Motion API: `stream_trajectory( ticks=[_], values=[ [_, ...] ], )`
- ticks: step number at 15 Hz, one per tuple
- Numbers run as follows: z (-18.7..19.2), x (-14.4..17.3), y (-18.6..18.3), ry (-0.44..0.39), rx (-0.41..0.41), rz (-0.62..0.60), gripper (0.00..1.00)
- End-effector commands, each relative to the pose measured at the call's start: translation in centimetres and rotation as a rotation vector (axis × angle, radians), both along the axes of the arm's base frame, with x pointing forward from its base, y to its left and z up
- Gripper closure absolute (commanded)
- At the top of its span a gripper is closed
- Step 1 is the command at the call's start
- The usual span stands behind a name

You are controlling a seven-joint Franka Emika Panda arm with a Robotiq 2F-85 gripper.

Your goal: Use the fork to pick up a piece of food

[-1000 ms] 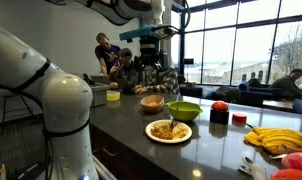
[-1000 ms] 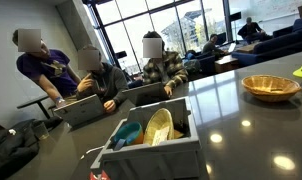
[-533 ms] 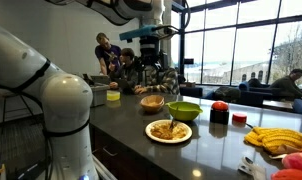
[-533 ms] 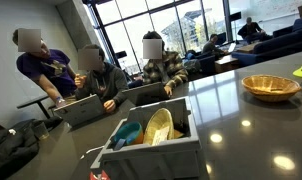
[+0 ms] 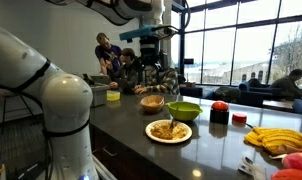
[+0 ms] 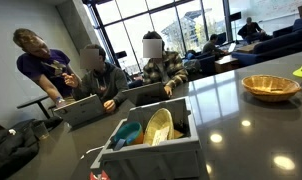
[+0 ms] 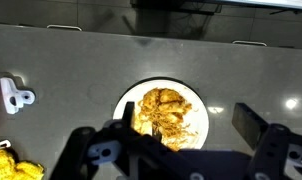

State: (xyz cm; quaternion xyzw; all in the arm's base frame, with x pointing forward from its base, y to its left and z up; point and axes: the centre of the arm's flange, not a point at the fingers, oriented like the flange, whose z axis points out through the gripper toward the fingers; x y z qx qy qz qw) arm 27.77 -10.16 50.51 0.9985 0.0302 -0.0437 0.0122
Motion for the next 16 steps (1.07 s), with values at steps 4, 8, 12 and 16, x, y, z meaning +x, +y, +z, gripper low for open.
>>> stream_trajectory(
  ticks=[4, 8, 12, 16],
  values=[
    [0.0, 0.0, 0.0, 0.000, 0.000, 0.000, 0.00],
    [0.0, 0.3, -0.1, -0.001, -0.001, -0.001, 0.00],
    [-0.1, 2.5, -1.3, -0.036, -0.012, 0.018, 0.00],
    [0.1, 5.5, -3.3, -0.113, -0.017, 0.040, 0.00]
  ],
)
